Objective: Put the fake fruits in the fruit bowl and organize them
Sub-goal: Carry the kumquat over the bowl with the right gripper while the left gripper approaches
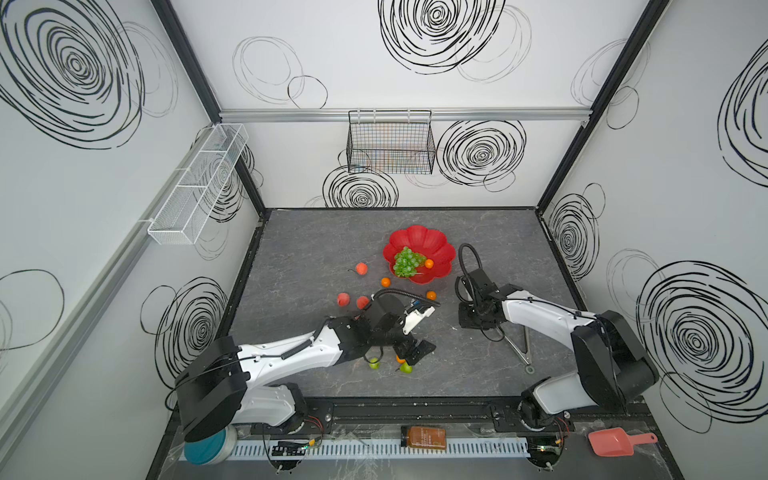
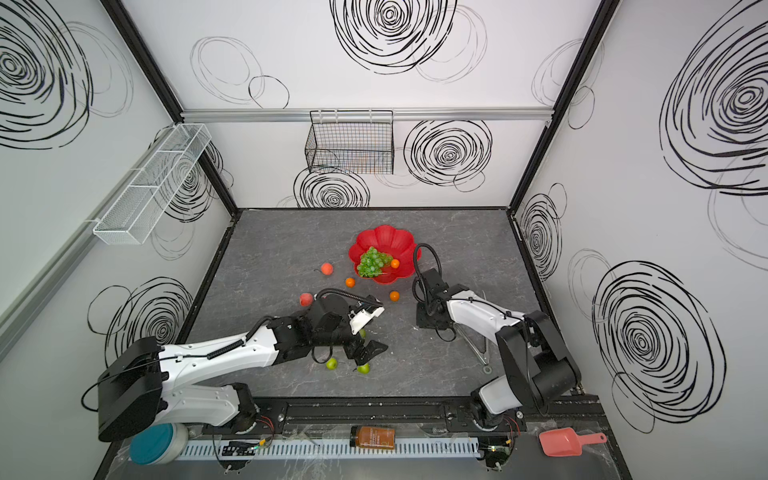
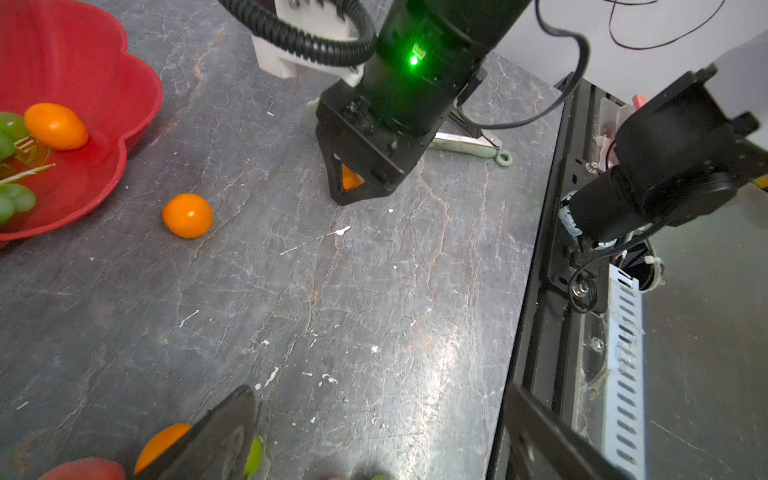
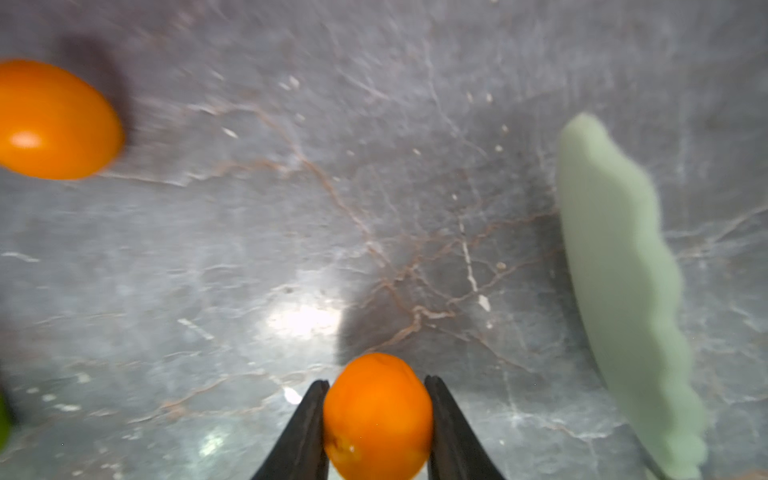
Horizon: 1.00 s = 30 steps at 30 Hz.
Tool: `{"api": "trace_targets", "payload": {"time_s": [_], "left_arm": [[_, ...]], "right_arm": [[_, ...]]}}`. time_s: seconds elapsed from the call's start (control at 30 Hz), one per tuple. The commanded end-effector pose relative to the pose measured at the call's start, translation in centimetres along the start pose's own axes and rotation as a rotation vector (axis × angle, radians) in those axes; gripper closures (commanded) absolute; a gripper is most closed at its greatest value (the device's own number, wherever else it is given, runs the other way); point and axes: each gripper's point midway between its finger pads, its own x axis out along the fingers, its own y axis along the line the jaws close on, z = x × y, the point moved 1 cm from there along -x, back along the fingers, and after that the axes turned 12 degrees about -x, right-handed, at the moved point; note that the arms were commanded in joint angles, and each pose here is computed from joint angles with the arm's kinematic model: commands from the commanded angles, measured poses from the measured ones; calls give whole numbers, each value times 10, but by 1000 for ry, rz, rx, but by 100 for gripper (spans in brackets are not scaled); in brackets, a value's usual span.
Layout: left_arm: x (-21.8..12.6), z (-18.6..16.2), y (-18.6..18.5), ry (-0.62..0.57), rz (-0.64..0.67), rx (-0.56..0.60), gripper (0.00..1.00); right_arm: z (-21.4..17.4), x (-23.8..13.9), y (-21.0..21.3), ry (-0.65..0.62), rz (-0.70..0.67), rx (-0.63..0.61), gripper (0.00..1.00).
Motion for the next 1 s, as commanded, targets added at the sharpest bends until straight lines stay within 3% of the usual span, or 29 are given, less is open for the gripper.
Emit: {"api": "trace_targets", "payload": {"time_s": [0.0, 0.27, 0.5, 0.7, 0.97], "left_arm": [[-6, 19, -7, -58, -4, 42, 4], [-17, 37, 2, -106, 28, 31, 4], [-53, 93, 55, -278, 154, -103, 4], [-68, 137, 88, -366, 255, -126, 4], [-67, 132, 136, -390, 227, -322, 4]], "right_arm": [[15, -17, 7, -100, 29, -7, 66], [43, -47, 15, -218, 39, -48, 67], [81, -66, 25, -283, 31, -83, 68], [120, -69, 40, -312, 44, -111, 68], [158, -38, 58, -252, 55, -147, 68]]}}
